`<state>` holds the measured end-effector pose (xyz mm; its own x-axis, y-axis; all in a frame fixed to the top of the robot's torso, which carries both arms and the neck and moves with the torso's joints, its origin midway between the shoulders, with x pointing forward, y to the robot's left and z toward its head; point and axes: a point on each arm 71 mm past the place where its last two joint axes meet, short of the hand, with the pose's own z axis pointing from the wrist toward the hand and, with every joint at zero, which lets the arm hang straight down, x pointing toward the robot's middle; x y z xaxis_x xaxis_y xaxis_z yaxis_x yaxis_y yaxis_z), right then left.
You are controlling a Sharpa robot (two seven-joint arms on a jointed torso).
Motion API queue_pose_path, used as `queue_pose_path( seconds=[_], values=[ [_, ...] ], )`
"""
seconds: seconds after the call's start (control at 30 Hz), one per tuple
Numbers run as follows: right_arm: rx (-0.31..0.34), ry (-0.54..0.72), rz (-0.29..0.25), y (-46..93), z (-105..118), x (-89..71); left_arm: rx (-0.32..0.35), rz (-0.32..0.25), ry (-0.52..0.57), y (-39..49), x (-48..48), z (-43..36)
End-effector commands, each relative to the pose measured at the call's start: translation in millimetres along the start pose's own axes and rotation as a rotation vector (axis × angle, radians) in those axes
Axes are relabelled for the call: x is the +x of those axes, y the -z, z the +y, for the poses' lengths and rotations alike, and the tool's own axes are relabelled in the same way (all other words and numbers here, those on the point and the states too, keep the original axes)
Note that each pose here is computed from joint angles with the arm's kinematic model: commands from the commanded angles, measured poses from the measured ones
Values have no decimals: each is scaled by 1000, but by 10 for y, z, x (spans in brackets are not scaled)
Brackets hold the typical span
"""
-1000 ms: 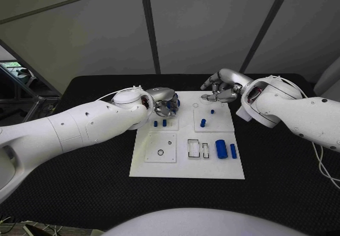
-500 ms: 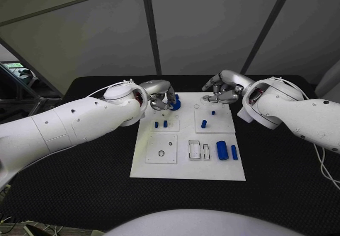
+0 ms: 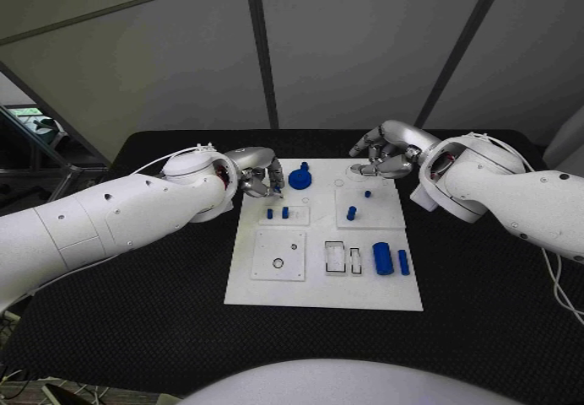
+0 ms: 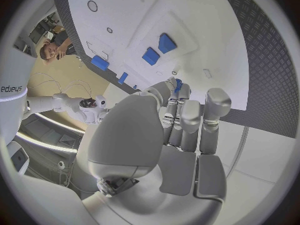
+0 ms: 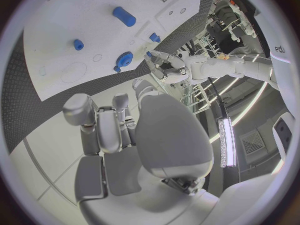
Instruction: Assemble the parts on the task board
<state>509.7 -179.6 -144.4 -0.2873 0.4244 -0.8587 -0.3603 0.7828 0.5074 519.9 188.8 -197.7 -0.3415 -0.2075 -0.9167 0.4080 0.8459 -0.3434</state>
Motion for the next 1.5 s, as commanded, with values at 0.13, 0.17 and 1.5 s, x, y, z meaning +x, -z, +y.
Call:
queue_pose_path(
  seconds=[0.13,0.17,1.5],
  values=[
    [-8,-1,-3,-3,13,-8,-16,31,15,0,57,3],
    [-8,-1,-3,-3,13,-8,-16,32,15,-1,62,2],
    [-7,-1,-1,-1,12,-7,-20,63,18,-66,132,-55]
  ],
)
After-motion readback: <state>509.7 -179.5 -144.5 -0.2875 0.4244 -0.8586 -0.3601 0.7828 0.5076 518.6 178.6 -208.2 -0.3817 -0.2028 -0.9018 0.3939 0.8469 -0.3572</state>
